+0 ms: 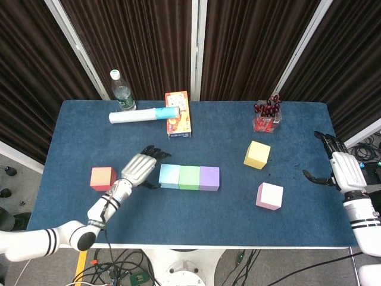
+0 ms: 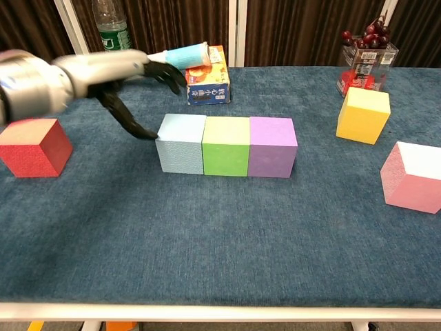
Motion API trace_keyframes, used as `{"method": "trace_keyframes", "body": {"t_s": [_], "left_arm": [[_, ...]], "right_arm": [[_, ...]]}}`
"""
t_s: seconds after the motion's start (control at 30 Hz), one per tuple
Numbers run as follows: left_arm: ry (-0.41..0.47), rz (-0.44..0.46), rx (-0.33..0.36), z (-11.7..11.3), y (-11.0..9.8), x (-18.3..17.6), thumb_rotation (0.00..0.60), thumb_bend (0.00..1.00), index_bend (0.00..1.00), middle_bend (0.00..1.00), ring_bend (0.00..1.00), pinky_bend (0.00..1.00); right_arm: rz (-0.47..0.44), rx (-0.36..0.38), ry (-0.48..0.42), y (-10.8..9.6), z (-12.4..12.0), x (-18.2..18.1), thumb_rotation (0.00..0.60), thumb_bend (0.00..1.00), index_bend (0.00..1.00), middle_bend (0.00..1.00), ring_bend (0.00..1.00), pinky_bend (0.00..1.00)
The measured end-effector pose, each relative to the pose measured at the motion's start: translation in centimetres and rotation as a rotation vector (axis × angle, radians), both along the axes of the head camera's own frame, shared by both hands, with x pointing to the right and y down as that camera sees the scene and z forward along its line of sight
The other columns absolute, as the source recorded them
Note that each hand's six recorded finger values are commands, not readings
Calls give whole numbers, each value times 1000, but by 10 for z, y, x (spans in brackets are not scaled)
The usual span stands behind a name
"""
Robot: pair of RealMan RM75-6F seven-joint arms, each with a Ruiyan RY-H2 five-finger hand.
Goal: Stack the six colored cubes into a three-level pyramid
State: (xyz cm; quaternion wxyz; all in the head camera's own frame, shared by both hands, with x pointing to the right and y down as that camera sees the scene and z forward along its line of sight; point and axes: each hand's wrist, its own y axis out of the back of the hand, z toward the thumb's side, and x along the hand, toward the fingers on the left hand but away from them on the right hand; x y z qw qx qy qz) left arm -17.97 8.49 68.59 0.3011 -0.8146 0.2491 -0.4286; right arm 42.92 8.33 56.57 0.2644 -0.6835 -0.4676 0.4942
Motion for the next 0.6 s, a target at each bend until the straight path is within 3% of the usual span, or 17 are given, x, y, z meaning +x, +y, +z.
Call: {"method": "trace_keyframes", "body": {"t_s": [0.23,0.47,0.6], "left_arm": [[-125,-21,47,-23,-16,-65,600,149,202,165,71,57],[-274,-44,-4,-24,6,-130,600,92,201,165,71,56],[-283,-34,-41,-16,17,-137,600,91,202,165,71,55]], "right_arm": [[0,8,0,2,-3,2,600,157,0,106,0,0],[-4,13,5,4,-6,3,600,157,0,106,0,0],[-9,12,2,4,-5,0,600,157,0,106,0,0]]}}
